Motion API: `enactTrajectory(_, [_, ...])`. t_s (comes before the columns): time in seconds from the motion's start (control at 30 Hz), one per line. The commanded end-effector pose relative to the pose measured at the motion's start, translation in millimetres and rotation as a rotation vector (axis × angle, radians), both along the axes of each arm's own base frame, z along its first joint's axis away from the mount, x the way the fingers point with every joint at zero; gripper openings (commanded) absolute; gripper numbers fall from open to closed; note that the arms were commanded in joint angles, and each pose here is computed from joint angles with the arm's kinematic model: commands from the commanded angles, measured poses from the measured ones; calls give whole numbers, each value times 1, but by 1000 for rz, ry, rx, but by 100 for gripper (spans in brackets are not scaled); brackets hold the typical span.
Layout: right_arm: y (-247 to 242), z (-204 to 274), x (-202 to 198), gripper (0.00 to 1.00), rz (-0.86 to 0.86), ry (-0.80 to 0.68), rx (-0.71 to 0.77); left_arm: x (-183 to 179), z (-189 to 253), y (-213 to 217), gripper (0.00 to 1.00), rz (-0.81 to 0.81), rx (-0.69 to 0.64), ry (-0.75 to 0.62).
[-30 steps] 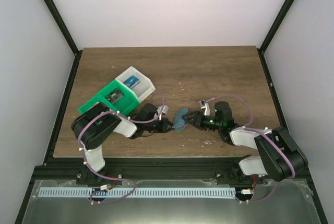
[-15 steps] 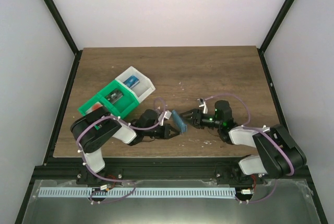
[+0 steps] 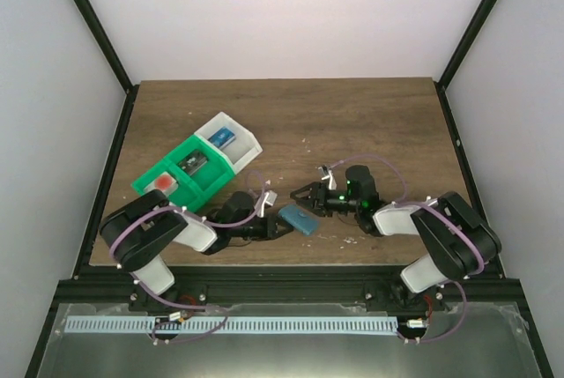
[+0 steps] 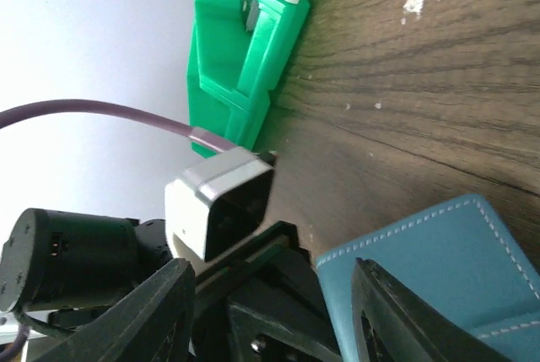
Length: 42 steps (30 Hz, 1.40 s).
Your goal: Take the credit cards out of the card holder
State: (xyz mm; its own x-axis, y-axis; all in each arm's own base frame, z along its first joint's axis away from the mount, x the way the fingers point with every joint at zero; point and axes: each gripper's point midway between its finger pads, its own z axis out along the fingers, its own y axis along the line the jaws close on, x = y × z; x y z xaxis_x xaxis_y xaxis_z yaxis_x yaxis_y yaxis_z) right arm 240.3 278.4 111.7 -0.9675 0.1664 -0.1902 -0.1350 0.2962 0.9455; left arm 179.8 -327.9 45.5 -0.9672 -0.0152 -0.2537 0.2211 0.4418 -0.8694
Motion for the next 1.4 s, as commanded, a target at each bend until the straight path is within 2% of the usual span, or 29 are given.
enactTrajectory(0.0, [-3, -2, -1, 52, -7, -21, -54, 6, -1, 22, 8, 85, 46, -22])
enactTrajectory(0.07, [-8, -6, -3, 52, -12, -36, -98, 3, 6, 27, 18, 87, 24, -24])
enactTrajectory(0.17, [-20, -16, -3, 52, -28, -69, -225, 0, 14, 31, 26, 83, 21, -31])
enactTrajectory(0.3, [-43, -29, -5, 52, -47, -71, -426, -3, 22, 34, 30, 77, 31, -34])
enactTrajectory(0.4, [-54, -30, -3, 52, -59, -100, -515, -1, 30, 38, 34, 92, 29, -43])
enactTrajectory(0.5, [-58, -28, 2, 55, -59, -122, -564, 1, 44, 37, 50, 70, -38, -42])
enactTrajectory(0.57, [-54, -28, 3, 56, -40, -117, -563, 3, 52, 38, 56, 58, -85, -39])
enactTrajectory(0.73, [-39, -31, 5, 56, 4, -113, -528, 3, 51, 46, 76, 53, -43, -50])
enactTrajectory(0.83, [-33, -38, 3, 56, 32, -109, -536, 6, 43, 53, 77, 80, 10, -47])
enactTrajectory(1.17, [-11, -52, -27, 54, 133, -115, -601, 0, 24, 69, 60, 110, 49, -23])
enactTrajectory(1.23, [-8, -48, -35, 52, 143, -127, -594, -4, 26, 67, 51, 93, 22, -21])
enactTrajectory(1.37, [-9, -33, -41, 49, 123, -149, -562, -8, 38, 60, 49, 59, -48, -8])
